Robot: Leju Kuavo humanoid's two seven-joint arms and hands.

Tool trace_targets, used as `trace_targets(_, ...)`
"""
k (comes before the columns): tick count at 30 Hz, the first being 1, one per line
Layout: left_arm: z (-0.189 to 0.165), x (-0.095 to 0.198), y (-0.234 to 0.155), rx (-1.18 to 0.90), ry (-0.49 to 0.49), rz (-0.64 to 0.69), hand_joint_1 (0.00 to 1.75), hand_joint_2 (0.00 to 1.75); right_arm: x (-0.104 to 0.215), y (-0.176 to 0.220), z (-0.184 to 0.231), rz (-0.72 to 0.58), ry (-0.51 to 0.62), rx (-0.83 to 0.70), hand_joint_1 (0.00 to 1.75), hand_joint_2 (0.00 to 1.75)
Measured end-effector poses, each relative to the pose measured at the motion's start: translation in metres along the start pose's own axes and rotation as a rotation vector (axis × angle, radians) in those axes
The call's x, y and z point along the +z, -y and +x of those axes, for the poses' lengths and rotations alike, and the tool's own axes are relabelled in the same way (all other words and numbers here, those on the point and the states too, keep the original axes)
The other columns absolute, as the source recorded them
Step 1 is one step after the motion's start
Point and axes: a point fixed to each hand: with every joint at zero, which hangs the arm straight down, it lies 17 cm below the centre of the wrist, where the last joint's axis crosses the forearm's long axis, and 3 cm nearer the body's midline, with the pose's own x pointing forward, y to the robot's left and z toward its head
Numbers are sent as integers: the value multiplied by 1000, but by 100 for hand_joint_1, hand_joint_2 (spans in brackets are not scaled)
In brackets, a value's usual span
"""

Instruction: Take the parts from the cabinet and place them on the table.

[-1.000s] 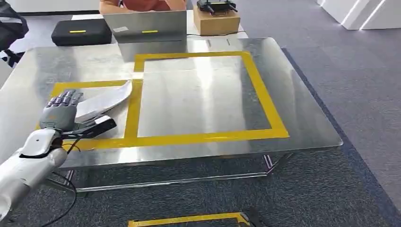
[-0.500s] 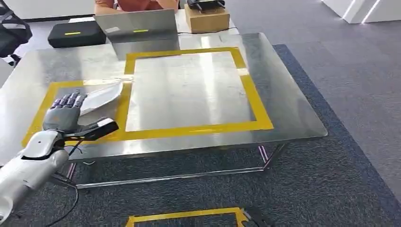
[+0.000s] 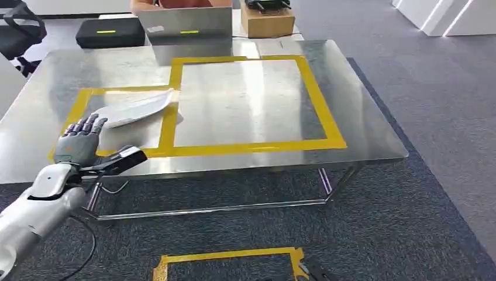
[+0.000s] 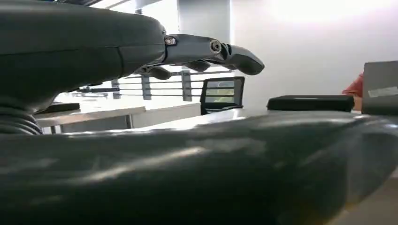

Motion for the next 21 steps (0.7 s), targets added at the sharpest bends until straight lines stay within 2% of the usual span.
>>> trace_targets(8, 1, 12, 6, 54, -6, 3, 0, 0, 0, 4, 0, -13, 1, -19, 0, 0)
trace_targets(14, -13, 35, 25, 121, -47, -32, 0, 0, 2, 5, -13, -29, -24, -43, 0, 0)
trace_targets(21, -13, 71, 62, 299, -81, -108, 0, 0, 5, 13, -33, -70, -75, -80, 0, 0)
